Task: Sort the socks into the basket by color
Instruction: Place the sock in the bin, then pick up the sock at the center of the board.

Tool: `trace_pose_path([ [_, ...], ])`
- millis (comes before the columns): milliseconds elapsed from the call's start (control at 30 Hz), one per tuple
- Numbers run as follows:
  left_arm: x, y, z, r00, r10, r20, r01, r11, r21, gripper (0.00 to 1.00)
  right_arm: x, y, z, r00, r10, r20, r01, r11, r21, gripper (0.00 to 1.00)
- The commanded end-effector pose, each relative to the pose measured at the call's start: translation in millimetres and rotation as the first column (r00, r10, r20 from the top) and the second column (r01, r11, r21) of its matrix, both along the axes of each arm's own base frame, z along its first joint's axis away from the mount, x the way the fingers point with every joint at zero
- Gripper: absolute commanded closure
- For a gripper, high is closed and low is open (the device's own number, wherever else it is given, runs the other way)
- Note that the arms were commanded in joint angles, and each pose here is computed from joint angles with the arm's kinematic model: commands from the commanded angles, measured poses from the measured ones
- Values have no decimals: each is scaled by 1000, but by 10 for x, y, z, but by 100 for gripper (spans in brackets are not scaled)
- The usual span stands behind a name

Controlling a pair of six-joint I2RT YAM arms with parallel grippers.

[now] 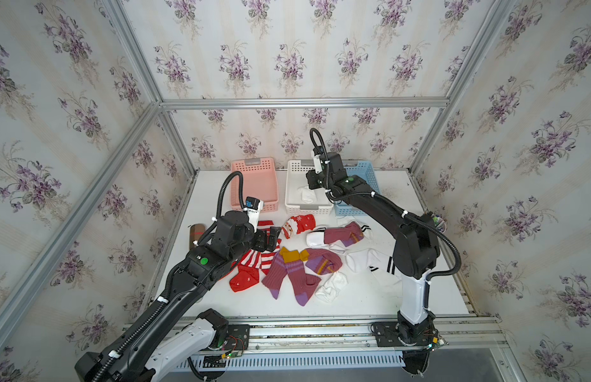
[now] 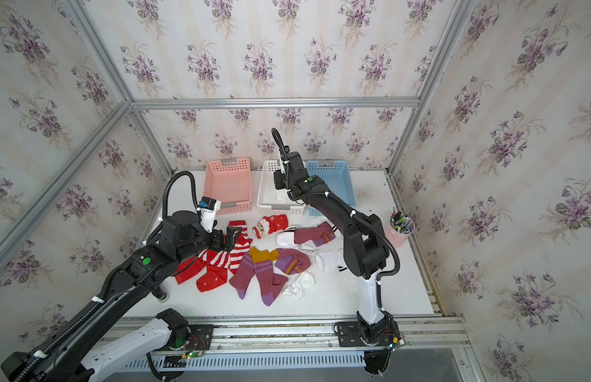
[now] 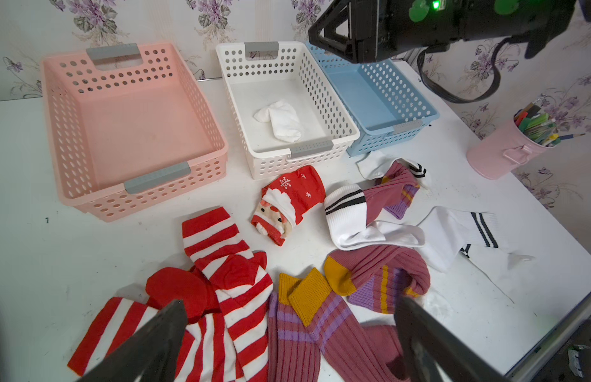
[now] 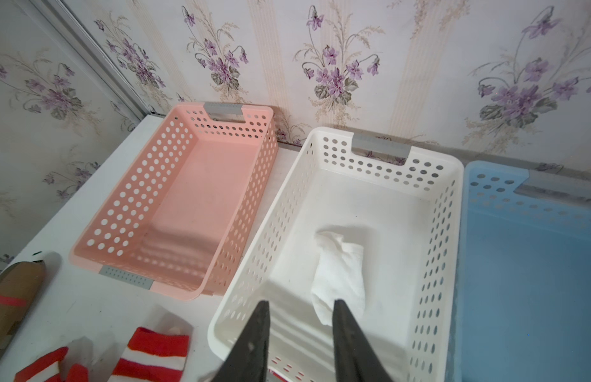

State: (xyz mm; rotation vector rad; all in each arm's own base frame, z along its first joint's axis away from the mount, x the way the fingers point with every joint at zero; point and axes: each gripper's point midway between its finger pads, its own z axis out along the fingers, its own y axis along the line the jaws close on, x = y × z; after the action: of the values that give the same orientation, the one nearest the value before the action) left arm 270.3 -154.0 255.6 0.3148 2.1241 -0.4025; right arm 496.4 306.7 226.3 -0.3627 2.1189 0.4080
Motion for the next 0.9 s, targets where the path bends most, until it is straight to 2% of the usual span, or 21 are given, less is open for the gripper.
trace_pose_path([
  [0, 15, -115, -33, 1000, -20, 3, 20, 999, -42, 0, -96, 14, 95, 1000, 7, 17, -8, 997, 72, 67],
  [267, -209, -554, -483, 990, -138, -11, 137, 989, -57, 1, -379, -238, 50, 998, -33, 48, 29, 995, 93, 62],
  [533, -627, -988, -868, 970, -245, -14, 245, 969, 36, 2, -492, -433, 56, 997, -53, 54, 49, 996, 68, 61],
  [600, -728, -1087, -925, 963, -268, -20, 269, 962, 46, 4, -416, -687, 51, 993, -107, 51, 104, 992, 68, 61],
  [767, -902, -1274, -1034, 961, -273, -37, 275, 959, 70, 7, -445, -953, 55, 986, -163, 46, 159, 984, 84, 61],
  [867, -958, -1417, -1101, 964, -264, -42, 266, 963, 49, 9, -476, -1140, 45, 979, -198, 39, 193, 975, 110, 61],
])
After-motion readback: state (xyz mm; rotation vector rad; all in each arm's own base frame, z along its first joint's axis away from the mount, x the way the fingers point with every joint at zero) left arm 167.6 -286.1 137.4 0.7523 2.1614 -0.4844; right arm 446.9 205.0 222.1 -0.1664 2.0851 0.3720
